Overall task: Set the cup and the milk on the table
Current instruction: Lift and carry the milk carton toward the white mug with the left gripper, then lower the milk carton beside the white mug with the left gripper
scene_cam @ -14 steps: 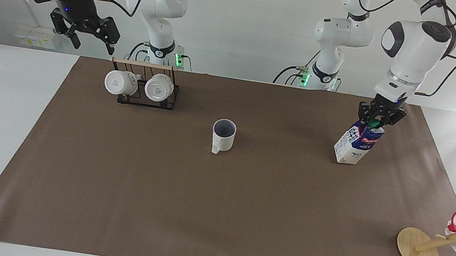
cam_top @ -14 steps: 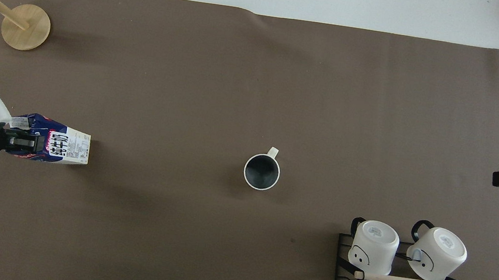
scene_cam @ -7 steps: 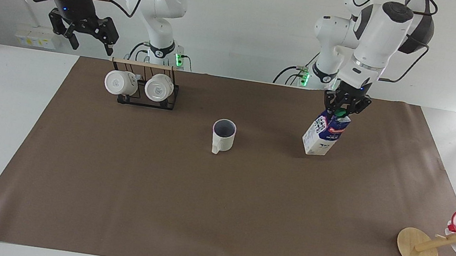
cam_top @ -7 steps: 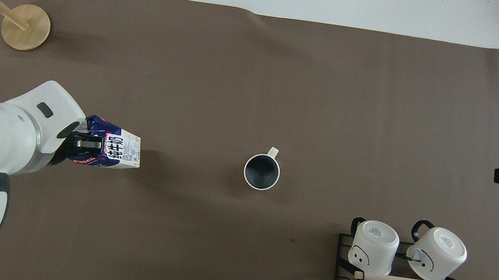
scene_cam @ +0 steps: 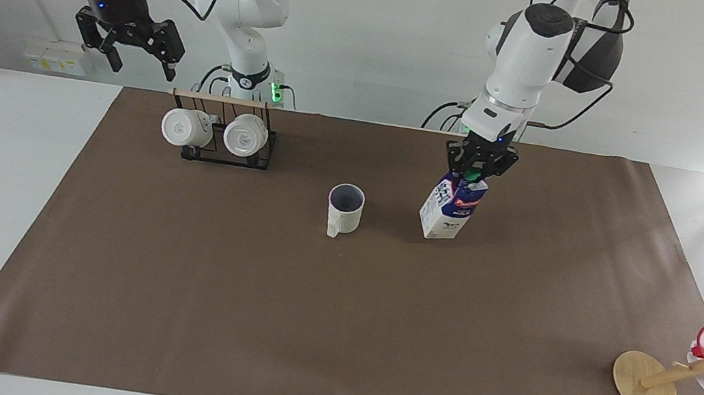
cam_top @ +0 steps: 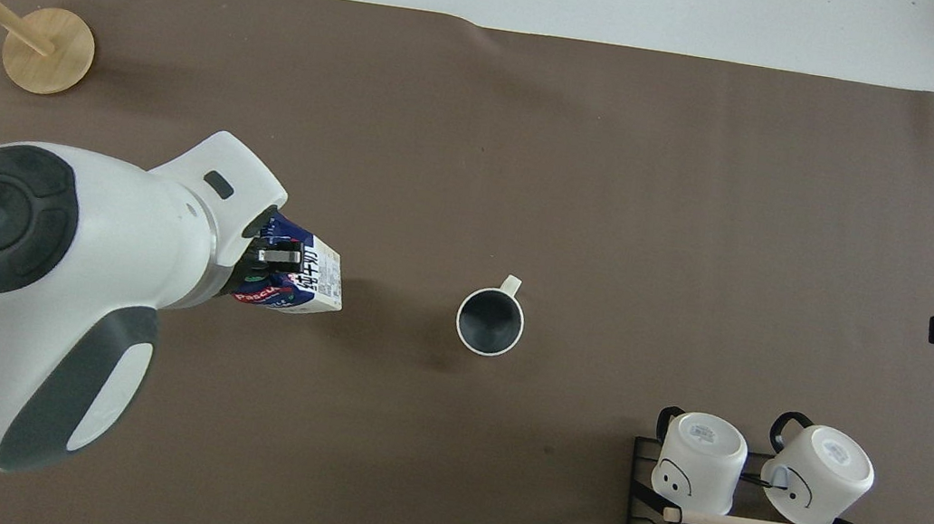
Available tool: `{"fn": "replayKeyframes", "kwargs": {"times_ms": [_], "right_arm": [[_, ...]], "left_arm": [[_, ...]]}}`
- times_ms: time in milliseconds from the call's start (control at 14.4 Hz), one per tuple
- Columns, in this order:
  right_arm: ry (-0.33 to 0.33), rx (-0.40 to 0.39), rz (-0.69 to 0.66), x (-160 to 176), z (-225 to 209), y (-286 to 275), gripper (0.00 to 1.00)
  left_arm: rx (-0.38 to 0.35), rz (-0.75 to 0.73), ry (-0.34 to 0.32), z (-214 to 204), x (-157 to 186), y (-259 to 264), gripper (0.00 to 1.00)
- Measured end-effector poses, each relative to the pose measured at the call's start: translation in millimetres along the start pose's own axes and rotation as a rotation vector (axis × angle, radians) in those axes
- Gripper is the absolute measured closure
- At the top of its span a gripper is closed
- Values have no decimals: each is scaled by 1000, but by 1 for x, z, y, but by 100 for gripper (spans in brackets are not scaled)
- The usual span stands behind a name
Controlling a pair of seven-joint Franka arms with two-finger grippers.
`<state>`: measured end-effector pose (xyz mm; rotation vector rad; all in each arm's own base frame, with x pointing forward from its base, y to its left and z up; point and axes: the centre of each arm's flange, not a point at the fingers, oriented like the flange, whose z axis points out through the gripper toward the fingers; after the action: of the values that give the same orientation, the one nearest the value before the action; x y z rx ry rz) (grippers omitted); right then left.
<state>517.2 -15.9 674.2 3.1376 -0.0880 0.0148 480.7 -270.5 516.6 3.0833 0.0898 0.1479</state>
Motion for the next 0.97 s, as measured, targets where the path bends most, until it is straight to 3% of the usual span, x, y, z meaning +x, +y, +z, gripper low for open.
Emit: {"fn": "replayKeyframes", "kwargs": {"times_ms": [417,973], "right_arm": [[0,0,0,0,0,0,0],[0,0,0,0,0,0,0]], "left_arm": [[39,-36,19,38,-17,66,57],[44,-28,49,48,-9,66,57]]}}
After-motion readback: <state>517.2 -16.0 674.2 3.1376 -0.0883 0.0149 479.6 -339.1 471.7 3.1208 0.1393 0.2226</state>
